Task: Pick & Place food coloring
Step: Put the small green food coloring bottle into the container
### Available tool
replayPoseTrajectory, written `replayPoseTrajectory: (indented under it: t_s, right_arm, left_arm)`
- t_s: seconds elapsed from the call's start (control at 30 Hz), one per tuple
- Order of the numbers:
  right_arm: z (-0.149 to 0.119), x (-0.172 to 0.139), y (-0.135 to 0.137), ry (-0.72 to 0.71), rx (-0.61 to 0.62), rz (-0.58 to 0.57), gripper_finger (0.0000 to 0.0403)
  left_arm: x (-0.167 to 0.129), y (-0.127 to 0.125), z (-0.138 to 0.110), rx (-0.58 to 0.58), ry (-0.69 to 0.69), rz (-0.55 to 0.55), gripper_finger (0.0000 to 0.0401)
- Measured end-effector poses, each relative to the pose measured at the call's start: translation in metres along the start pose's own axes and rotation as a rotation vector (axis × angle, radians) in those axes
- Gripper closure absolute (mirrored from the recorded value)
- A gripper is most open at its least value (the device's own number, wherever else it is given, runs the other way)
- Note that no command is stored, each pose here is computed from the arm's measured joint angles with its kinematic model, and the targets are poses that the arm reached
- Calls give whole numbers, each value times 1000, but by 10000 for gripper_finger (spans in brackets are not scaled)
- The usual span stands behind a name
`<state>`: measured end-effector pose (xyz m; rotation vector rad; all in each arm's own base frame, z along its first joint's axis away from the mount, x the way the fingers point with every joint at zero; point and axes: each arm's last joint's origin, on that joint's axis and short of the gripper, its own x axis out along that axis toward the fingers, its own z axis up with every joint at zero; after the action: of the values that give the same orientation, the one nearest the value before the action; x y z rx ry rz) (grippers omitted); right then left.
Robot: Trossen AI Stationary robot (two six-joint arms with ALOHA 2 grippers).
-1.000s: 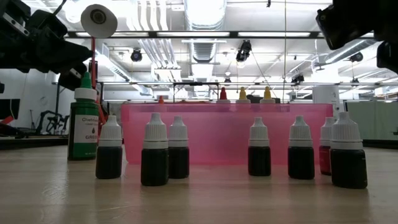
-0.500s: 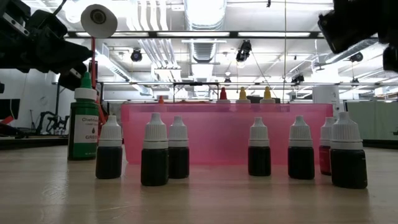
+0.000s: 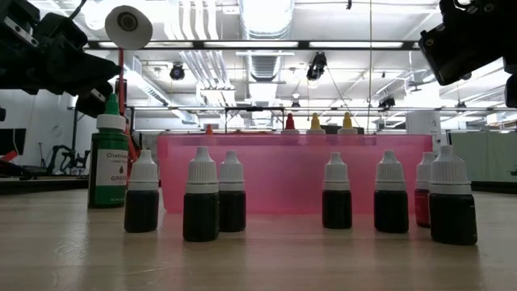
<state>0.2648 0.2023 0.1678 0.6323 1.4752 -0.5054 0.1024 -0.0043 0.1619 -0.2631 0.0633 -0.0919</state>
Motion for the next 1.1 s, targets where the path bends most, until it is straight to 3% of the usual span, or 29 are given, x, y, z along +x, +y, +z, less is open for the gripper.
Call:
replayPoseTrajectory:
  t_s: [0.63, 1.1]
  right_arm:
    - [12, 0, -4, 33, 28, -6, 157]
    - [13, 0, -5, 34, 39, -7, 217]
  left_arm:
    - [0, 0, 0, 0, 0, 2, 401]
    - [0, 0, 0, 0, 0, 2, 401]
